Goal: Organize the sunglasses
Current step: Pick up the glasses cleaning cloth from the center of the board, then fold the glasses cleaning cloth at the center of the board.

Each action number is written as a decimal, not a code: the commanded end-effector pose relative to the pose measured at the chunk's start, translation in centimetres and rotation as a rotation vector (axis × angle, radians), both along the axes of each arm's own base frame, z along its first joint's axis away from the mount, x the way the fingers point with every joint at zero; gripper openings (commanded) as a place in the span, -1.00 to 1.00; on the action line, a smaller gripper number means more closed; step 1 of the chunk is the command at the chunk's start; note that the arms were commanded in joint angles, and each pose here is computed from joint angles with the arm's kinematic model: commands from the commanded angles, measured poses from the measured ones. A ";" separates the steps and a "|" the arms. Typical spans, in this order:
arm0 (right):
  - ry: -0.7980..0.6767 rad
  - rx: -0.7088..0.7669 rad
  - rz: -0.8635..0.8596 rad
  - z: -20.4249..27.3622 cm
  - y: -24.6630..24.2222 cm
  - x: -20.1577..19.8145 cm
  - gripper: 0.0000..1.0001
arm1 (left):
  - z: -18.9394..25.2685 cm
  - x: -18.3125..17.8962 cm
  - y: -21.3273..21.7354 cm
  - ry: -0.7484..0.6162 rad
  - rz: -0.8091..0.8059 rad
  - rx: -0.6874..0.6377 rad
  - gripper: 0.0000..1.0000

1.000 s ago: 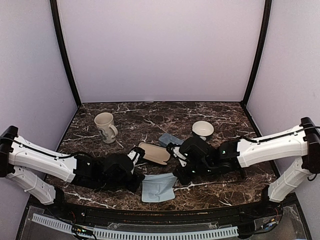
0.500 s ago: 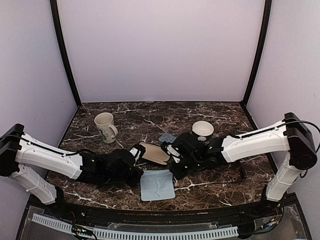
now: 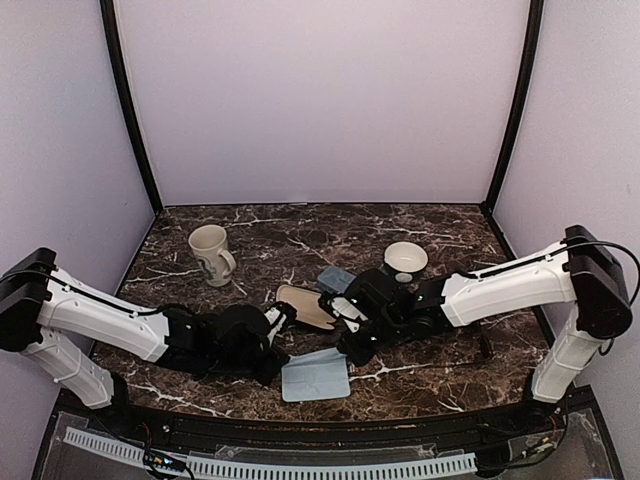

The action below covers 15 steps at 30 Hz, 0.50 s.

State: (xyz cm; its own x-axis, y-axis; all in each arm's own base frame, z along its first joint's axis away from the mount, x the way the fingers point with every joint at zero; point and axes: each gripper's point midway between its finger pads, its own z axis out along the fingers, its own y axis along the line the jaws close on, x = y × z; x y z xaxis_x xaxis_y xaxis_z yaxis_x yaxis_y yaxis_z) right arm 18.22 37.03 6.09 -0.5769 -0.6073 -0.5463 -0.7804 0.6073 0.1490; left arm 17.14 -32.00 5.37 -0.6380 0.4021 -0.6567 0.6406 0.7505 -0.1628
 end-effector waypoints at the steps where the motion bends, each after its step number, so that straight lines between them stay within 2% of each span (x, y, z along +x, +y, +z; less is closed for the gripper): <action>1: 0.026 0.025 0.026 -0.1 0.2 -1.3 -1.00 | -0.3 -1.2 0.4 0.040 -0.028 -0.017 -1.00; 15: 0.051 0.015 0.040 -1.1 0.1 -3.6 -1.00 | -1.8 -3.8 0.3 0.080 -0.078 0.007 -1.00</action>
